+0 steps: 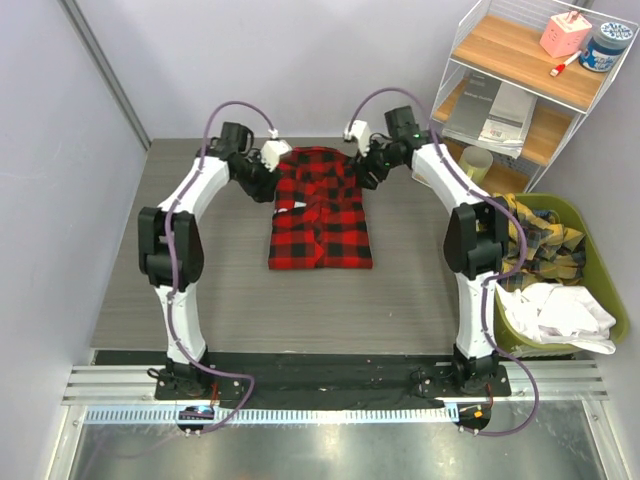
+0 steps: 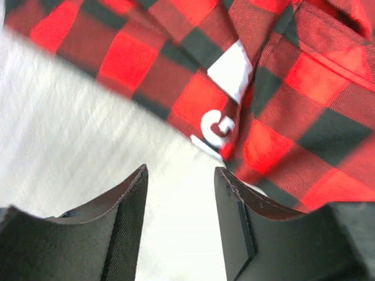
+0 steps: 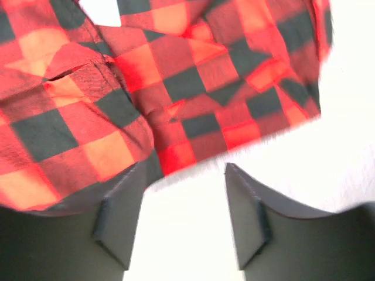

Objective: Fold and stack the long sleeve shirts
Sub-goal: Fold the shirt

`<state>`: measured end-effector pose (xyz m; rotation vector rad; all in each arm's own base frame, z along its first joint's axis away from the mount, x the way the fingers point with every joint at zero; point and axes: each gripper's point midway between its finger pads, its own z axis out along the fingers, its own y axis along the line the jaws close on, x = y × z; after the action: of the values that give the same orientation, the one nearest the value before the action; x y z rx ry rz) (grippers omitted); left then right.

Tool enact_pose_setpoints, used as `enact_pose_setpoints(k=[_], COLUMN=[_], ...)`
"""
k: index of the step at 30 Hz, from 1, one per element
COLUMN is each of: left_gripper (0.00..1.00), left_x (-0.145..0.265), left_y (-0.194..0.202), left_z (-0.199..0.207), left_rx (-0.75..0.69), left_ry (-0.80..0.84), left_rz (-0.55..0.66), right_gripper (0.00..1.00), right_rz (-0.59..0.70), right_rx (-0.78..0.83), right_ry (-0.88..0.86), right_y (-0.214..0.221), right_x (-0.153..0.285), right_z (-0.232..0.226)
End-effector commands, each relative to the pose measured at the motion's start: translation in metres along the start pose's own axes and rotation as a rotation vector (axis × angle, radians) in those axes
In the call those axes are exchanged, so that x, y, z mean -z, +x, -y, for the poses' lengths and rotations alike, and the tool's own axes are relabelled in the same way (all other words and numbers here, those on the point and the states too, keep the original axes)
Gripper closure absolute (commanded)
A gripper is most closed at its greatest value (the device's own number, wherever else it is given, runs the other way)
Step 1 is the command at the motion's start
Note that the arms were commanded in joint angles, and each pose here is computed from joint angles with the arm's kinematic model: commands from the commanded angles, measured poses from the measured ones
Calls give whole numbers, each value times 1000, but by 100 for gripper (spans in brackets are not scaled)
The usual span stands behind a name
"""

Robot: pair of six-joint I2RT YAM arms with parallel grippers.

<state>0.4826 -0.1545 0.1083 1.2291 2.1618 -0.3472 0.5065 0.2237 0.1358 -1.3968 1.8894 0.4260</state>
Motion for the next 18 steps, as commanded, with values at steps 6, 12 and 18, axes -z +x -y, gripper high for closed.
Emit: enact_pose_setpoints(k=[6,12,18], left_gripper=[41,44,47], left_x=[40,11,-5], left_y=[-9,15,25], left_z=[73,64,61], left_rx=[583,856,935], left_ry=[137,93,74], left_rz=[100,0,-28], right_gripper=[64,73,73], right_rz=[53,32,-48], right_rx=[-552,-813,-852], right_ry=[-255,-386,-433], right_y=[-19,-16,2], right_x=[40,12,-23], right_z=[-84,-103,-128])
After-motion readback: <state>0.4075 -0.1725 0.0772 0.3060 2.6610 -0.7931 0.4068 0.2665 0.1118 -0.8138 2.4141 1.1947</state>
